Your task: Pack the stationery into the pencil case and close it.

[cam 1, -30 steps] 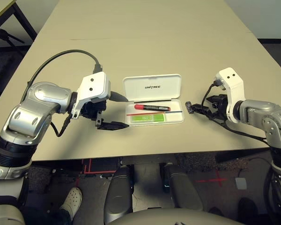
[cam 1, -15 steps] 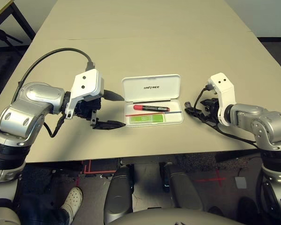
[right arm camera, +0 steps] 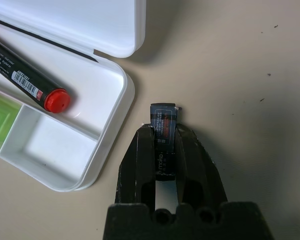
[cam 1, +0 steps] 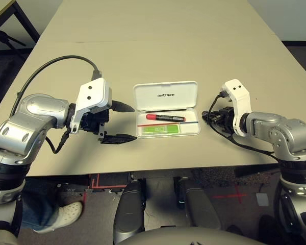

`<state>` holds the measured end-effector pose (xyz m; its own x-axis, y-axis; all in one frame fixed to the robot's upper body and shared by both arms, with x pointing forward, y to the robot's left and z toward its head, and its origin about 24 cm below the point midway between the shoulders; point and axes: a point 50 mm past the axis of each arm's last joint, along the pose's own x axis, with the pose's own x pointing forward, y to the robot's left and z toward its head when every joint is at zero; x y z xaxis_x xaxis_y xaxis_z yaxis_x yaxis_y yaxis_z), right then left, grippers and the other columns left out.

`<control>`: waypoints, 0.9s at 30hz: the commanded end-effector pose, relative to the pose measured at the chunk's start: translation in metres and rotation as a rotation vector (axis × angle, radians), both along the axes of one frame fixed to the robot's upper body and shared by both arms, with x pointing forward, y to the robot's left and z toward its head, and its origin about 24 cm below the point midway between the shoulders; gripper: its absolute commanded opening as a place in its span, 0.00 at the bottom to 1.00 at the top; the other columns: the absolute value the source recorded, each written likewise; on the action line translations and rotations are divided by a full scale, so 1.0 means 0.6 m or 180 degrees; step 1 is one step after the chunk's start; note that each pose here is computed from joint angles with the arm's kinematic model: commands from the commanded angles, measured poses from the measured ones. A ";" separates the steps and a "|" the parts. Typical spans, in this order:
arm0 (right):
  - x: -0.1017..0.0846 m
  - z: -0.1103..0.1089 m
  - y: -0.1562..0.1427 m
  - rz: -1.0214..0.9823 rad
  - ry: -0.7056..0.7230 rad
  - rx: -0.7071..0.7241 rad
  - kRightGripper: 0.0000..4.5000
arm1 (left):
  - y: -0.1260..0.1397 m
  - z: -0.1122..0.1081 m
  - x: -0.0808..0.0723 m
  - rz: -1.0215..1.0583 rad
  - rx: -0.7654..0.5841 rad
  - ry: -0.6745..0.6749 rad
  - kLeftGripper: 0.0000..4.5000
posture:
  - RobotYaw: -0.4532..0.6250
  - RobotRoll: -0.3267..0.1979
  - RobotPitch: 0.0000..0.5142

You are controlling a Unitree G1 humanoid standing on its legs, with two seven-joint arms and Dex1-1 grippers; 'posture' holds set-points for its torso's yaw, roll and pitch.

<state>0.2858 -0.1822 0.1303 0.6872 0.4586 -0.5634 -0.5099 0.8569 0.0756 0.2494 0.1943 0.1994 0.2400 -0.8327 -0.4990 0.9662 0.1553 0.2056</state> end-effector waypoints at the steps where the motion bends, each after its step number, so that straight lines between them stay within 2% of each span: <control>1: -0.004 0.004 -0.012 -0.0007 -0.0021 -0.0158 0.06 | 0.000 0.003 -0.003 -0.0018 0.0025 -0.0049 1.00 | 0.46 0.62 0.43; 9: -0.024 0.037 -0.025 0.0766 -0.0285 -0.0257 0.06 | 0.005 -0.001 0.004 -0.0003 0.0024 -0.0046 1.00 | 0.44 0.62 0.42; 14: -0.042 0.046 -0.049 0.1264 -0.0117 -0.0420 0.06 | 0.006 0.000 0.011 0.0005 0.0011 -0.0064 1.00 | 0.44 0.62 0.41; 20: -0.041 0.073 -0.049 0.1787 -0.0258 -0.0428 0.06 | 0.006 0.003 0.017 0.0012 0.0000 -0.0082 1.00 | 0.44 0.62 0.40; 27: -0.025 0.114 -0.035 0.2591 -0.0400 -0.0509 0.06 | 0.002 0.006 0.016 0.0001 0.0000 -0.0103 1.00 | 0.44 0.62 0.38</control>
<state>0.2707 -0.2029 0.1981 0.2871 0.7624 -0.5799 -0.9554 0.2713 -0.1164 0.2602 0.1994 0.2015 0.2699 -0.8327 -0.4835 0.9571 0.1770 0.2295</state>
